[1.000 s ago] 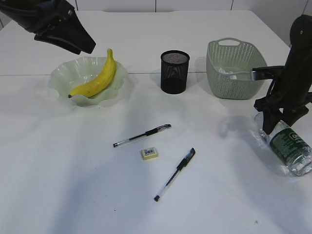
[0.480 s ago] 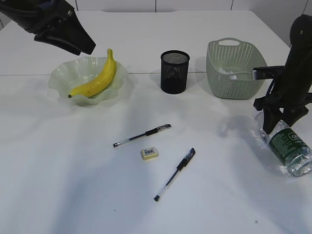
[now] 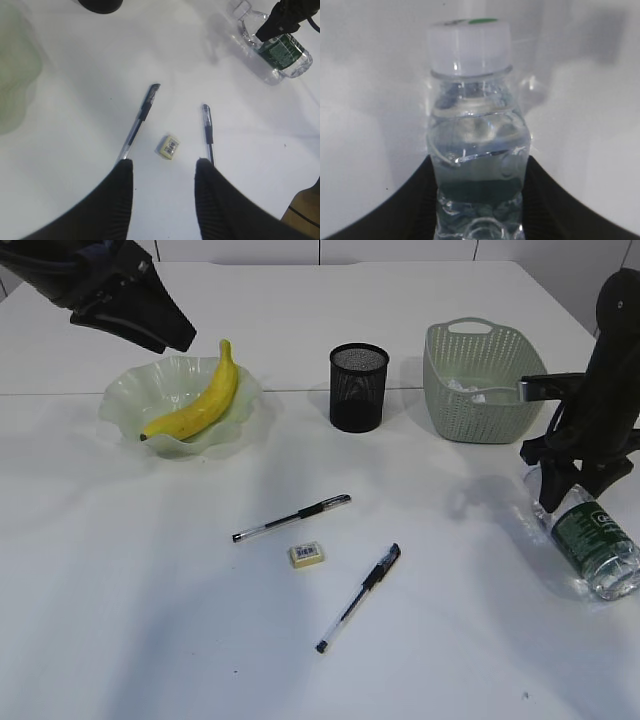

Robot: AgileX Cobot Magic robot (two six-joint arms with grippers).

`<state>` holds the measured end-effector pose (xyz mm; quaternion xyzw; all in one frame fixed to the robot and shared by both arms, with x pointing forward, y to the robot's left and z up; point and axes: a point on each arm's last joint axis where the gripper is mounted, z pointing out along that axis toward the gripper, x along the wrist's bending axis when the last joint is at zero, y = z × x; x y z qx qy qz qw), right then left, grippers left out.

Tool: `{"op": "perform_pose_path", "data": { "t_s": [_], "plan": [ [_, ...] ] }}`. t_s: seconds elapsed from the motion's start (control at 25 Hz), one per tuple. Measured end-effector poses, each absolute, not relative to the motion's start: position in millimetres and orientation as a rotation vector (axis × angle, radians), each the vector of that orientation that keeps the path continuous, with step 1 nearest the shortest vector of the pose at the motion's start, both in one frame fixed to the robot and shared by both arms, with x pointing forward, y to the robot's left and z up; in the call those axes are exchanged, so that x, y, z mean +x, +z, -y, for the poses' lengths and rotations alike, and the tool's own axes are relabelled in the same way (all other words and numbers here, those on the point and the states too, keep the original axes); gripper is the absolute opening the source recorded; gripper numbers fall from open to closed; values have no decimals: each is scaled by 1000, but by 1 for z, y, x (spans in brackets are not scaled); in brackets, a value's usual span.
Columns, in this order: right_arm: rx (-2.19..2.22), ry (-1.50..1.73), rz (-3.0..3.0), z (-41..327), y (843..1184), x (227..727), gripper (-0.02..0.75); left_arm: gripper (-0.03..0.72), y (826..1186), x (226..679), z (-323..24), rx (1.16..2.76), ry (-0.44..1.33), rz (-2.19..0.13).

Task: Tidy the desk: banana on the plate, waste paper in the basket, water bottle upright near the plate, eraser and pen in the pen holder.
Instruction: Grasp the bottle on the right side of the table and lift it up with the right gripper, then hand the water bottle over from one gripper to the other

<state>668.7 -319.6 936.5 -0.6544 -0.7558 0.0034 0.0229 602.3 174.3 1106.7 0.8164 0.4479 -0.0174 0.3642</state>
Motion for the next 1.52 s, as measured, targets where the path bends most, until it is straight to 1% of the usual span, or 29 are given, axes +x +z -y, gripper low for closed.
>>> {"op": "perform_pose_path", "data": {
  "t_s": [0.12, 0.28, 0.68, 1.0, 1.52],
  "plan": [
    [-2030, -6, 2326, 318, 937, 668, 326, 286, 1107, 602, -174, 2100, -45, -1152],
    [-2033, -23, 2312, 317, 937, 669, 291, 286, 1107, 602, -174, 2105, -52, -1151],
    [-2044, -76, 2284, 314, 941, 669, 288, 286, 1106, 601, -174, 2111, -63, -1150],
    [-2074, -156, 2308, 312, 969, 665, 288, 285, 1106, 601, -174, 2112, -64, -1150],
    [-2085, -428, 2260, 300, 1017, 659, 288, 285, 1108, 600, -172, 2082, -87, -1148]
  ]
}}
